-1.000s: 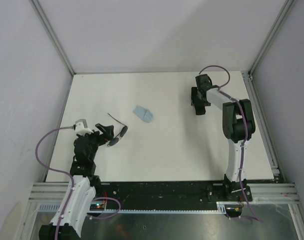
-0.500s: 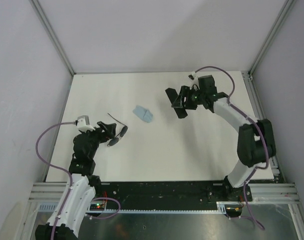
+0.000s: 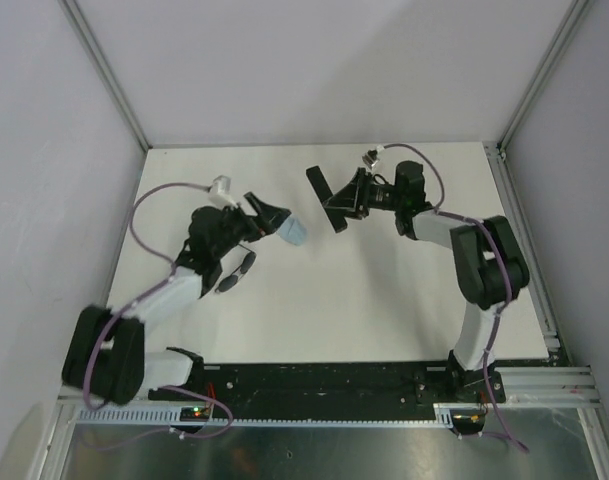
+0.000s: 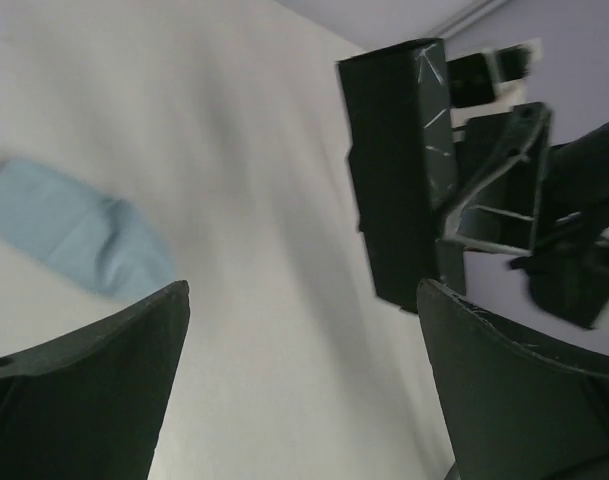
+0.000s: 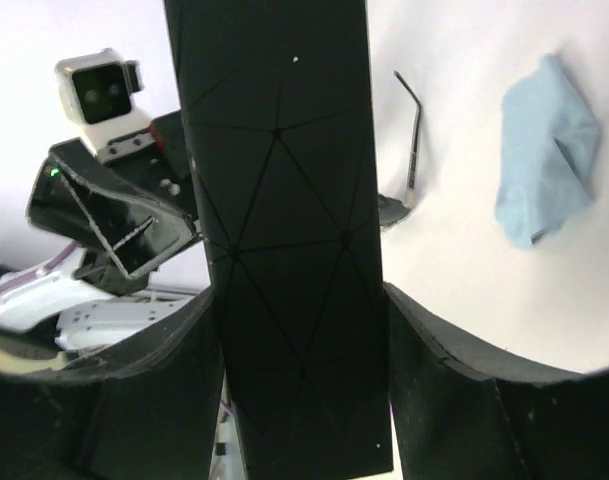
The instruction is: Organize the sunglasses
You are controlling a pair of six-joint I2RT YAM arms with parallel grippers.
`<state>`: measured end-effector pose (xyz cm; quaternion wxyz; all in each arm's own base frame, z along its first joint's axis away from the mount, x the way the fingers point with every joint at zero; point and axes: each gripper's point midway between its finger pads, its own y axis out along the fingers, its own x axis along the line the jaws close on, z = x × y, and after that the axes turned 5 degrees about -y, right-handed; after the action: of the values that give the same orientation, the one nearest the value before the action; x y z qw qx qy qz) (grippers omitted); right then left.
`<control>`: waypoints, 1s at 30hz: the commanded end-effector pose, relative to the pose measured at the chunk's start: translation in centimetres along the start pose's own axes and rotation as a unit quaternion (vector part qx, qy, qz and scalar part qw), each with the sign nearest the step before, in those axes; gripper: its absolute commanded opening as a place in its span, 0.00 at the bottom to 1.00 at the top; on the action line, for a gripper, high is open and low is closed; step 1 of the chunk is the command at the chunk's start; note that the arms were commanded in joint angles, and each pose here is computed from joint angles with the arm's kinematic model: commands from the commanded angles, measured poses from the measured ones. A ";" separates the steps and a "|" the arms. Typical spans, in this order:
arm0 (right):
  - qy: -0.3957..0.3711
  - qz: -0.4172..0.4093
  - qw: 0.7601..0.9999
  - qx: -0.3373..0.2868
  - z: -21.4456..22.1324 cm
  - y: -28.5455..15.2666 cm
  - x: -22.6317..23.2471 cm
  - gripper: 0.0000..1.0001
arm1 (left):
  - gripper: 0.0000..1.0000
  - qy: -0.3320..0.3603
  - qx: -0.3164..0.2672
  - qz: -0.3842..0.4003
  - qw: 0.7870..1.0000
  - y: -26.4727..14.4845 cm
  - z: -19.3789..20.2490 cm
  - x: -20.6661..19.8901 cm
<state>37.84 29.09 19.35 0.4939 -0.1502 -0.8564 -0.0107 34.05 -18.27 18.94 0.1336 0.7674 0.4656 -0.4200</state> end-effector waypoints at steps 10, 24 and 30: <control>0.010 -0.187 0.982 -0.019 -1.9 -1.5 0.4 0.29 | 1.00 -0.045 -0.003 0.183 0.982 10.6 -4.4 -7.9; 0.049 -0.176 0.983 -0.018 -1.2 -0.6 -1.5 0.28 | 1.00 -0.106 0.063 0.177 0.976 13.6 -0.2 -5.1; 0.048 -0.169 0.984 -0.010 -0.8 0.0 -1.6 0.28 | 0.99 -0.129 0.087 0.192 0.969 13.5 1.7 -5.7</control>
<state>40.04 28.19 14.94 0.6389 -0.0445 -0.7631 -0.0859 44.46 -28.30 18.30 0.1932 0.7788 0.2961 -0.5181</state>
